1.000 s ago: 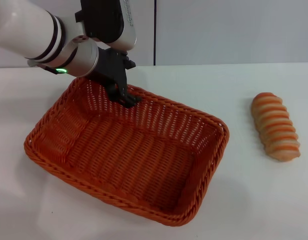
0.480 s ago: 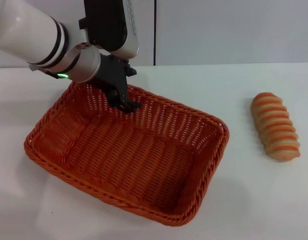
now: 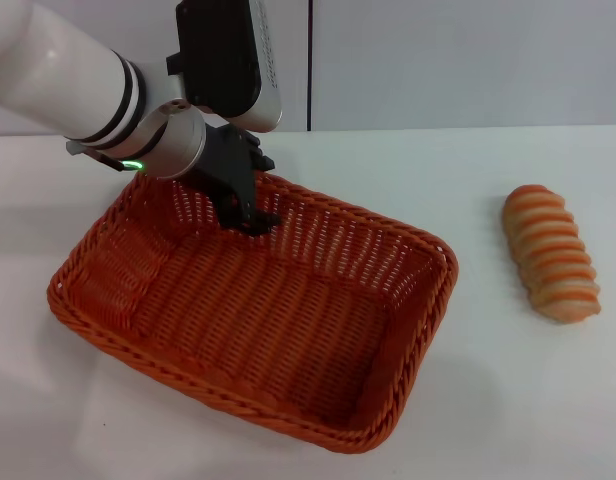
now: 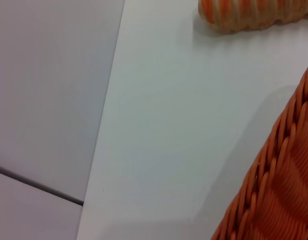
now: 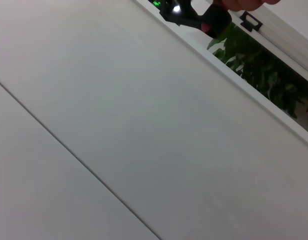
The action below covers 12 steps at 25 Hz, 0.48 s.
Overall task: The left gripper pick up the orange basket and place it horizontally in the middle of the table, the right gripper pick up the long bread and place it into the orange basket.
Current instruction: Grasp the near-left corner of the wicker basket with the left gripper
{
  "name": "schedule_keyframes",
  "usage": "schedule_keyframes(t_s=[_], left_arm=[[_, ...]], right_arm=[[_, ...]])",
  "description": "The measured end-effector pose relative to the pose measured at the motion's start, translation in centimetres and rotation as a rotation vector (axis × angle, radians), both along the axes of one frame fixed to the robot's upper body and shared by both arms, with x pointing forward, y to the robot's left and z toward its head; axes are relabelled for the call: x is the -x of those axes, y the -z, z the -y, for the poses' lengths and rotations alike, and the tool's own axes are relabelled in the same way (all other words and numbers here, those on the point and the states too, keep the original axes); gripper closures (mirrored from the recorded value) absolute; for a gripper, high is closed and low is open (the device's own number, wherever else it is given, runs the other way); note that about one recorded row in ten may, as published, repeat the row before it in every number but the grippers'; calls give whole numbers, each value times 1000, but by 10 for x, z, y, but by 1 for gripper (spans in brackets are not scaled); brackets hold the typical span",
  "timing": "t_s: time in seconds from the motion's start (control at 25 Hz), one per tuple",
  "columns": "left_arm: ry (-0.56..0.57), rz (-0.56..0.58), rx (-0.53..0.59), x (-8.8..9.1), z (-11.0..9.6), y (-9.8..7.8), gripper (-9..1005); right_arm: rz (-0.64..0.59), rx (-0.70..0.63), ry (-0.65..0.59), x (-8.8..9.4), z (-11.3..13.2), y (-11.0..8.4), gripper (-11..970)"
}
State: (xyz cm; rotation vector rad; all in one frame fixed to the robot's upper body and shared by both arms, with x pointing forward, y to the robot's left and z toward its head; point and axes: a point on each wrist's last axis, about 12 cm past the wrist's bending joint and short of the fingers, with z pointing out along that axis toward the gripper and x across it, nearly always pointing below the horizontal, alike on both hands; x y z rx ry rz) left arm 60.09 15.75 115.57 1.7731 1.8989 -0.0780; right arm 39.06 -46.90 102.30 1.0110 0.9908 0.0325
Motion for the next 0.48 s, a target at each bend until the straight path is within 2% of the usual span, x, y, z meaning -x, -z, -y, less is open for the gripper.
schedule_keyframes(t_s=[0.48], left_arm=[[10, 21, 5, -1, 4, 0, 413]], right_arm=[[-4, -11, 1, 0, -1, 2, 127]])
